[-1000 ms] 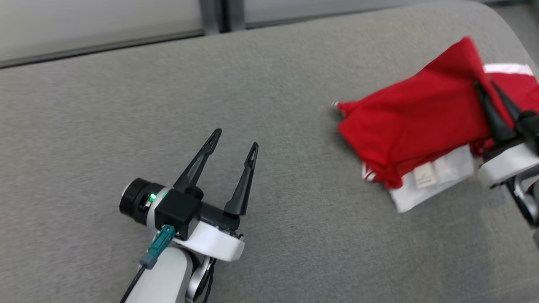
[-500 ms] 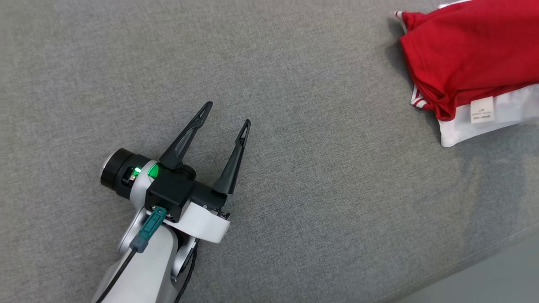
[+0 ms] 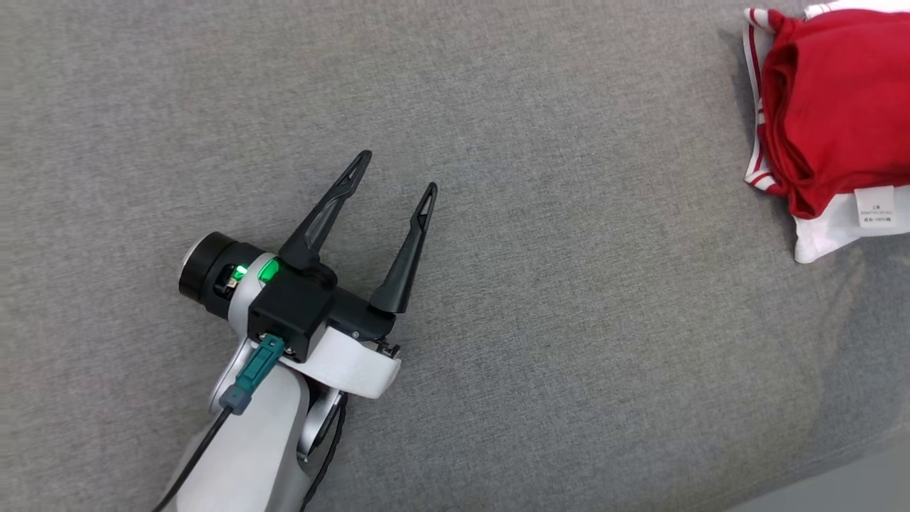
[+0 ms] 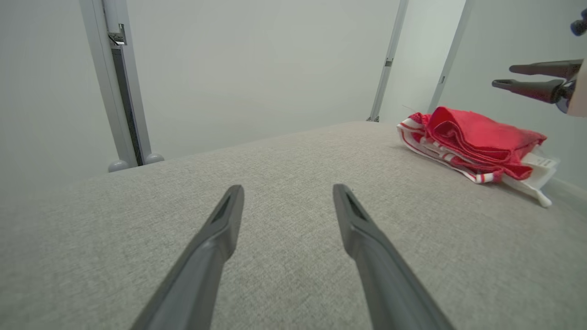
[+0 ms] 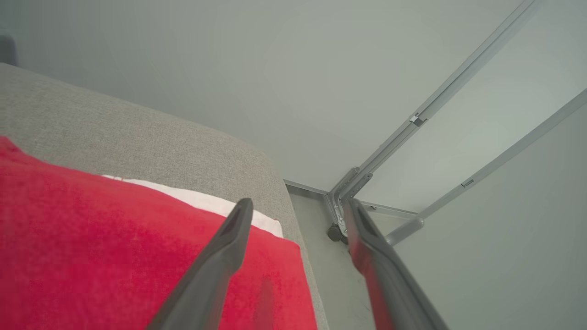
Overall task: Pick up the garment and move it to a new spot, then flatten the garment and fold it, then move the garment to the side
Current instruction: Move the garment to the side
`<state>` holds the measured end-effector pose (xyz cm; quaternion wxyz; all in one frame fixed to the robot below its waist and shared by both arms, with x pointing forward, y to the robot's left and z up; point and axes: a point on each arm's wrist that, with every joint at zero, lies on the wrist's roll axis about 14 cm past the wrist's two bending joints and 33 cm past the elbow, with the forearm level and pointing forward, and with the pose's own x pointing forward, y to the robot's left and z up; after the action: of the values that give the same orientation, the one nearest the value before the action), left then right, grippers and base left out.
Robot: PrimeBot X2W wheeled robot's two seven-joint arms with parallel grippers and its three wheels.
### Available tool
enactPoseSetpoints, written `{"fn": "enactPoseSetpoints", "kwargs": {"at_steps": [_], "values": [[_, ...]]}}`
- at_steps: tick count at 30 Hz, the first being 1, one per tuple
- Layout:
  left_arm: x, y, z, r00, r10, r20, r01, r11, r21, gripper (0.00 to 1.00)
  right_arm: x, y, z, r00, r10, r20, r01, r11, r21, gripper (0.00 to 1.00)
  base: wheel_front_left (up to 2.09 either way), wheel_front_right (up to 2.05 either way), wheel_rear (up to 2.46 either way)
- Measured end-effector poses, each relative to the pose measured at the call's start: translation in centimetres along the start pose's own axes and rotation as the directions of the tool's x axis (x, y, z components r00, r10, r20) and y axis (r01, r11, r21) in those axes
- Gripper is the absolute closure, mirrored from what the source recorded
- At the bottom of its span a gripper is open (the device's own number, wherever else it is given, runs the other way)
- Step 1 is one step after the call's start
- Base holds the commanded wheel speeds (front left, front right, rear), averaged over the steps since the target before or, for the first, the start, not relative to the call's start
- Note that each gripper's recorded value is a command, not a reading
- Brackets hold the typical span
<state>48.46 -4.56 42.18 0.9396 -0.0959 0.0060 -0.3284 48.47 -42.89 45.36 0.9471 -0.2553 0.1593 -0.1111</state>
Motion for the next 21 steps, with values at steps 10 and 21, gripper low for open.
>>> {"fn": "enactPoseSetpoints", "kwargs": {"at_steps": [10,21], "values": [[-3.0,2.1,4.9,0.988,0.139,0.065,-0.140,0.990,0.008,0.00,-0.8,4.8,7.2,0.972,0.064,0.225,-0.099,0.984,0.145,0.00,0.00,0.00,0.00],[-10.5,5.9,11.8,0.910,0.369,0.188,-0.382,0.923,0.036,0.00,-7.2,12.8,16.1,0.853,0.139,0.503,-0.356,0.859,0.367,0.00,0.00,0.00,0.00]]}}
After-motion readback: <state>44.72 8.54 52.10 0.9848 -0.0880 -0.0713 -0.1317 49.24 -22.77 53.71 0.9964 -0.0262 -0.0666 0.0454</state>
